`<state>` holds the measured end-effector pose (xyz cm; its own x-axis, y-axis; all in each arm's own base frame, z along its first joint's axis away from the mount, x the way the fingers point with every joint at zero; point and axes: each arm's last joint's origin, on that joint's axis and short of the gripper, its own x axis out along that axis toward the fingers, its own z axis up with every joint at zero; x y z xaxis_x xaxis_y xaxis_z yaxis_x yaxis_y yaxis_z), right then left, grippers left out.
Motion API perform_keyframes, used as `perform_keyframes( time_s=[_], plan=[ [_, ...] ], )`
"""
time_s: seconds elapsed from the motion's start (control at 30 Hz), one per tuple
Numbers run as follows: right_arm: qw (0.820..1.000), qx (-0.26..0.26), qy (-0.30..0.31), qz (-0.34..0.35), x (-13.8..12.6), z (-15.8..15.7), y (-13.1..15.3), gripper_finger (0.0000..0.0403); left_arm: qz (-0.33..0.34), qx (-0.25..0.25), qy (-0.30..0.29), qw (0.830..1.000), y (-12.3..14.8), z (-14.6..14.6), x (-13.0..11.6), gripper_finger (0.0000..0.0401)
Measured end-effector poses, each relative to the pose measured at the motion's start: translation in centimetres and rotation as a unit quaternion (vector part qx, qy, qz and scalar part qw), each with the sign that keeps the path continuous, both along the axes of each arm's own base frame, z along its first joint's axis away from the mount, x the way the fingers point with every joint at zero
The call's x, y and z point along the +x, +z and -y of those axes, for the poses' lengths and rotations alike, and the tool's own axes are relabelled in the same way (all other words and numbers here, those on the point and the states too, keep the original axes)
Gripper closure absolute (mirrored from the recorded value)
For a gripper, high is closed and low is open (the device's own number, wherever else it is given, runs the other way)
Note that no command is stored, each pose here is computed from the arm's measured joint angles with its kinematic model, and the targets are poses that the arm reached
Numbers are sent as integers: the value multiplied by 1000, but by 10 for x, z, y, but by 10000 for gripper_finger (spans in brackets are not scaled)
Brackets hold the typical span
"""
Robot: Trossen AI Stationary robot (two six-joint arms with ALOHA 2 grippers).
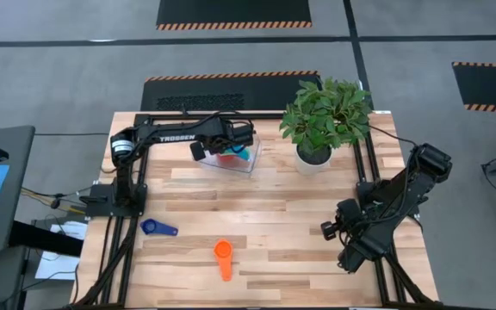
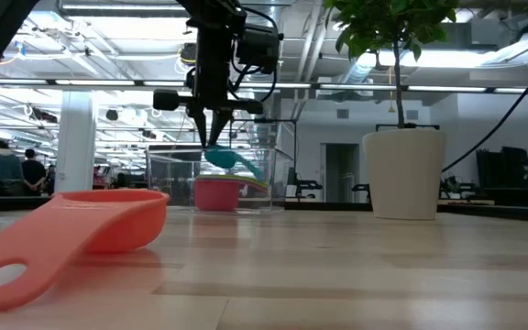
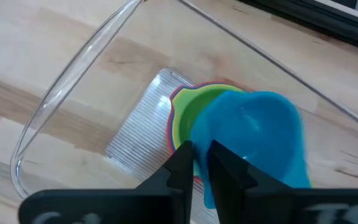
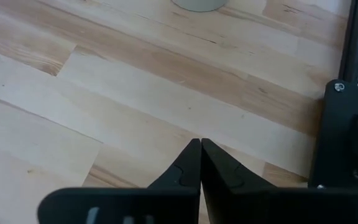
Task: Nest measuring cups in basket
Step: Stack the light blue measuring cup on top of the green measuring cup in the transparent bin, then stack the orange measuring cup on top of the light blue measuring cup in the transparent bin
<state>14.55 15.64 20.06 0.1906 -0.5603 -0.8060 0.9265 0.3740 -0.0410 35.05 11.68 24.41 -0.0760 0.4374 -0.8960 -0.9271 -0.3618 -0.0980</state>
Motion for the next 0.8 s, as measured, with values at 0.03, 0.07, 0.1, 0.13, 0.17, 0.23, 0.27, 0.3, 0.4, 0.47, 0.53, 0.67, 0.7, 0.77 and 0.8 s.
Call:
perform_keyframes(
  time_s=[0.03,0.07,0.1,0.13,0.17,0.23,0.27,0.3,0.4,0.47,0.53,0.67,0.7,0.77,0.8],
  plan=[
    [1000,0,0,0,0,0,0,375,0,-1,1,1000,0,0,0,364],
    [1000,0,0,0,0,0,0,375,0,-3,2,1000,0,-1,0,361],
    [1000,0,0,0,0,0,0,375,1,-3,2,1000,0,-2,-1,358],
    [1000,0,0,0,0,0,0,376,1,-3,2,1000,0,-2,-1,356],
    [1000,0,0,0,0,0,0,377,1,-3,2,1000,0,-2,-1,355],
    [1000,0,0,0,0,0,0,378,0,-3,2,1000,0,-2,-1,353],
    [1000,0,0,0,0,0,0,379,0,-2,2,1000,0,-2,-1,353],
    [1000,0,0,0,0,0,0,380,-1,0,1,1000,0,-2,-1,353],
    [1000,-1,1,-1,0,0,0,380,-16,-3,-40,999,0,-2,0,352],
    [1000,-3,13,-9,0,0,0,378,-26,-20,-137,990,0,-1,6,352],
    [999,-8,34,-24,0,0,0,375,-21,-72,-290,954,1,8,15,353],
    [996,-17,71,-49,0,0,0,374,17,-164,-475,864,8,63,30,355],
    [996,-18,76,-53,0,0,0,375,8,-169,-493,854,11,81,31,355],
    [995,-18,80,-56,0,0,0,376,-23,-157,-533,831,18,118,30,355],
    [995,-18,79,-55,0,0,0,377,-46,-152,-561,812,21,137,27,355]
  ],
)
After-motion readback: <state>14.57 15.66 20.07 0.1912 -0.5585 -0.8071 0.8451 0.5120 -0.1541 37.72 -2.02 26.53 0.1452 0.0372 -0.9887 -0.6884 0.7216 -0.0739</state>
